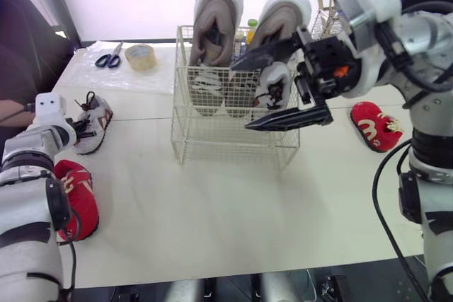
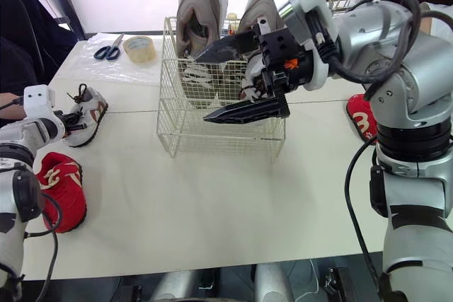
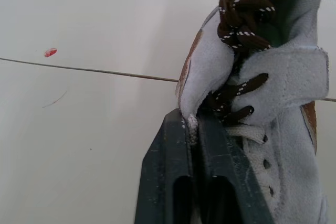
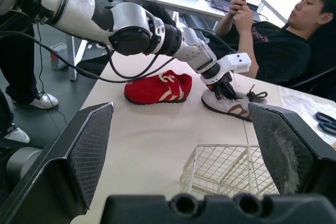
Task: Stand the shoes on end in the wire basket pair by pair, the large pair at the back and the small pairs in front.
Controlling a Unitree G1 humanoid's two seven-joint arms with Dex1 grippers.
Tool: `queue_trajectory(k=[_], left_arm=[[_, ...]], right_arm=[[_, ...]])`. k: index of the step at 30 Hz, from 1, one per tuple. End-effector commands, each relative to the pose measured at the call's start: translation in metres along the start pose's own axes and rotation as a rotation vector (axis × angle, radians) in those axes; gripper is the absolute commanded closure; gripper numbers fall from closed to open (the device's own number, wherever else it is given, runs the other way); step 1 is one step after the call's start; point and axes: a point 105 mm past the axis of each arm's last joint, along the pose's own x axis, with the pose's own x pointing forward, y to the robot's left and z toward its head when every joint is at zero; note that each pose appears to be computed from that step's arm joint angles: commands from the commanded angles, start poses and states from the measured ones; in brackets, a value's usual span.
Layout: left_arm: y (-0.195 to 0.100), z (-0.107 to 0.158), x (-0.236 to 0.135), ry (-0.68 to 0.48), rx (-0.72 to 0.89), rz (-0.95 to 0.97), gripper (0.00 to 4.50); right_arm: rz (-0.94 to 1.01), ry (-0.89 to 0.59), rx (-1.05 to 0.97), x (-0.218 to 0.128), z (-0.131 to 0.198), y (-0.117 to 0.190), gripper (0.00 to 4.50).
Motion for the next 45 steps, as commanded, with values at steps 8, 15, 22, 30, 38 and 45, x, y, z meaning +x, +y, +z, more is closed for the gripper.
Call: queue_trajectory(k=[8, 15, 22, 30, 38, 45], left_arm=[[-0.028, 0.127, -0.038, -0.504, -0.056, -0.227, 4.49], [-0.101, 0.186, -0.132, -1.052, -0.137, -0.519, 4.49], [-0.18, 0.17, -0.207, -1.309, -0.251, -0.679, 4.49], [-0.214, 0.146, -0.211, -1.342, -0.208, -0.687, 4.49], [-0.252, 0.111, -0.191, -1.337, -0.15, -0.699, 4.49], [-0.276, 0.077, -0.16, -1.305, -0.103, -0.672, 4.49]], right_arm=[[-0.037, -0.005, -0.077, -0.002, 0.007, -0.002, 0.0], [-0.061, -0.016, -0.091, -0.006, 0.004, -0.013, 0.0], [-0.073, 0.012, -0.104, -0.014, 0.003, -0.024, 0.0], [-0.06, 0.011, -0.123, -0.01, 0.003, -0.029, 0.0], [-0.047, -0.005, -0.148, -0.006, 0.01, -0.029, 0.0], [-0.058, 0.005, -0.145, -0.008, 0.01, -0.026, 0.0]])
